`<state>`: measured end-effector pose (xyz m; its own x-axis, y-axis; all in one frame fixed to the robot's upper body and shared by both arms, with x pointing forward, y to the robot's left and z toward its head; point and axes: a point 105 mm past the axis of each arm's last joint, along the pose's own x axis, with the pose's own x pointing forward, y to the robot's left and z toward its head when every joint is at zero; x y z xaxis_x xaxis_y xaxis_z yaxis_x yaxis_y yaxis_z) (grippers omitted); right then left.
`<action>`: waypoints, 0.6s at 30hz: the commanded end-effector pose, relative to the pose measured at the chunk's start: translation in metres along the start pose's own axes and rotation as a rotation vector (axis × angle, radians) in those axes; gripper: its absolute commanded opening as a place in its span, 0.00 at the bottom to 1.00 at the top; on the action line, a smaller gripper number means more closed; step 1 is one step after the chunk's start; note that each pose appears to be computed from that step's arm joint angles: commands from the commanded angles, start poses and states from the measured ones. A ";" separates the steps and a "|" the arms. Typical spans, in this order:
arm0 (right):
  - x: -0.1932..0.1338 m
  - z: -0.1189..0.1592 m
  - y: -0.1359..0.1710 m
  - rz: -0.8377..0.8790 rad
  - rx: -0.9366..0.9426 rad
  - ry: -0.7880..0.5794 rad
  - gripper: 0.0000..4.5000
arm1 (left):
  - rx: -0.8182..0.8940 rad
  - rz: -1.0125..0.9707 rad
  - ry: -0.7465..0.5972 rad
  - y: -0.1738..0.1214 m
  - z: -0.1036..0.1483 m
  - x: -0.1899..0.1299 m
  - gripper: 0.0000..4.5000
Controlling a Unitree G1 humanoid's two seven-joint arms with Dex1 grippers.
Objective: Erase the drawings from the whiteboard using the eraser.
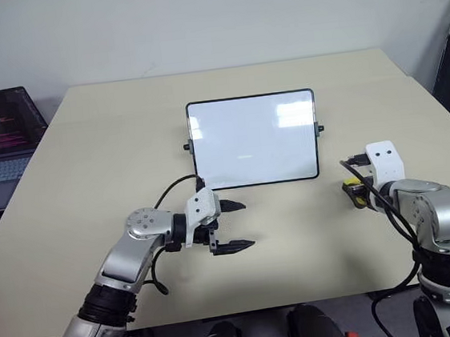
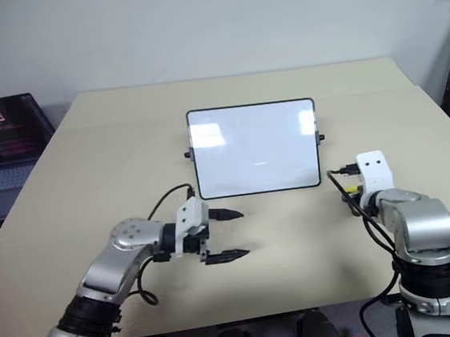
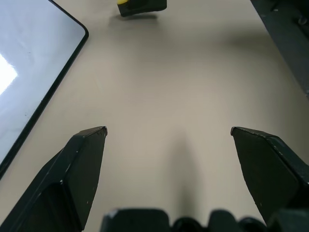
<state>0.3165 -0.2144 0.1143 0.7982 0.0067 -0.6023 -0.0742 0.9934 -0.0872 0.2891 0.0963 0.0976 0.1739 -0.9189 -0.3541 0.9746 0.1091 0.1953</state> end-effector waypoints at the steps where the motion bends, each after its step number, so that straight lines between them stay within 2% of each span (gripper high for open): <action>1: -0.006 0.008 -0.004 -0.018 0.012 -0.048 0.22 | 0.069 0.006 0.007 0.007 0.004 -0.004 1.00; 18: 0.003 0.011 -0.003 -0.024 0.021 -0.054 0.22 | 0.070 0.027 -0.031 0.010 0.015 0.000 1.00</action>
<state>0.3209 -0.2156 0.1090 0.7967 -0.0171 -0.6041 -0.0465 0.9949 -0.0896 0.2950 0.0931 0.0979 0.1818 -0.9210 -0.3447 0.9703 0.1111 0.2149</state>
